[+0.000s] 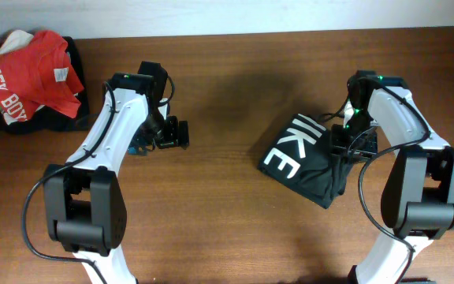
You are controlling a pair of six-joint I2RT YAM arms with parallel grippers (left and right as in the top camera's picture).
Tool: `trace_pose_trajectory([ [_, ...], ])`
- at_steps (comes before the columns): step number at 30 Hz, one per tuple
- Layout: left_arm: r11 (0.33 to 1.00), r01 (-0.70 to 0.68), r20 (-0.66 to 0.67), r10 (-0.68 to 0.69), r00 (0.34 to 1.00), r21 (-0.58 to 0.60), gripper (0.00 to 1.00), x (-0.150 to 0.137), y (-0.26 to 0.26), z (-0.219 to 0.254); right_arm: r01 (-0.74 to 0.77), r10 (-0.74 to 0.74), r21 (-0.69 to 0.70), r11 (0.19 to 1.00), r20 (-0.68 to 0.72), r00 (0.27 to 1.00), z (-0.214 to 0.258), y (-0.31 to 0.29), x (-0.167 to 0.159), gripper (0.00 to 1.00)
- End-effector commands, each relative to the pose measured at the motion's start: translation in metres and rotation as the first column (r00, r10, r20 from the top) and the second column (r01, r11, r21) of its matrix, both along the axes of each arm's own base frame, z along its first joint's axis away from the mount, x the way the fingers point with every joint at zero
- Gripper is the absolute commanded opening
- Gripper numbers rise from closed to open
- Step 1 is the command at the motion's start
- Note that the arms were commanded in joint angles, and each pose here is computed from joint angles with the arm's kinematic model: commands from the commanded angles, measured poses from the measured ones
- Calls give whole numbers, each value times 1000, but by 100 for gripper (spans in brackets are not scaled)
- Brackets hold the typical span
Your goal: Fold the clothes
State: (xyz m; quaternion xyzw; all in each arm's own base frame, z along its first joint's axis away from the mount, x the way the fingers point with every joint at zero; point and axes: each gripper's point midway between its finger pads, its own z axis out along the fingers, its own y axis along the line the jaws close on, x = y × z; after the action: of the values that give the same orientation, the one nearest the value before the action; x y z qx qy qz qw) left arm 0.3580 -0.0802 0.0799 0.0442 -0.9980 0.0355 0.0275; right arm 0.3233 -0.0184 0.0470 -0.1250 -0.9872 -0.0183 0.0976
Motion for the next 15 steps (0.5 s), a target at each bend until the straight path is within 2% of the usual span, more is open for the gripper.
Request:
trace_pose_trajectory([
  [1,1000,14,-2,-14,1000,-8,99,-1,-3,0,19,-19,-16,1000,7,1000,0,-4,0,9],
  [2,1000,14,-2,-14,1000,-8,99,-1,-3,0,41,-41,-19,999,-6,999,2,-4,-3,4],
  [5,1000,14,-2,-14,1000,-8,99,-1,-3,0,52,-54,-19,998,-101,993,29,-3,-21,4],
  [6,1000,14,2,-14,1000,-8,99,0,-3,0,50,-52,-22,999,-138,989,37,-3,-29,5],
  [8,1000,14,2,-14,1000,-8,99,0,-3,0,41,-48,-42,998,-171,984,32,-6,-38,18],
  [10,1000,15,1,-15,1000,-9,99,-1,-4,0,85,-95,-58,995,-200,975,1,-4,-53,19],
  [11,1000,15,2,-15,1000,-8,99,0,-3,0,111,-124,-66,992,-233,965,-19,-2,-70,17],
  [12,1000,14,5,-14,1000,-9,99,0,-4,0,136,-151,-78,988,-245,958,-29,-1,-78,4],
  [15,1000,14,2,-14,1000,-9,99,0,-3,0,188,-208,-109,976,-219,953,-17,-3,-74,4],
])
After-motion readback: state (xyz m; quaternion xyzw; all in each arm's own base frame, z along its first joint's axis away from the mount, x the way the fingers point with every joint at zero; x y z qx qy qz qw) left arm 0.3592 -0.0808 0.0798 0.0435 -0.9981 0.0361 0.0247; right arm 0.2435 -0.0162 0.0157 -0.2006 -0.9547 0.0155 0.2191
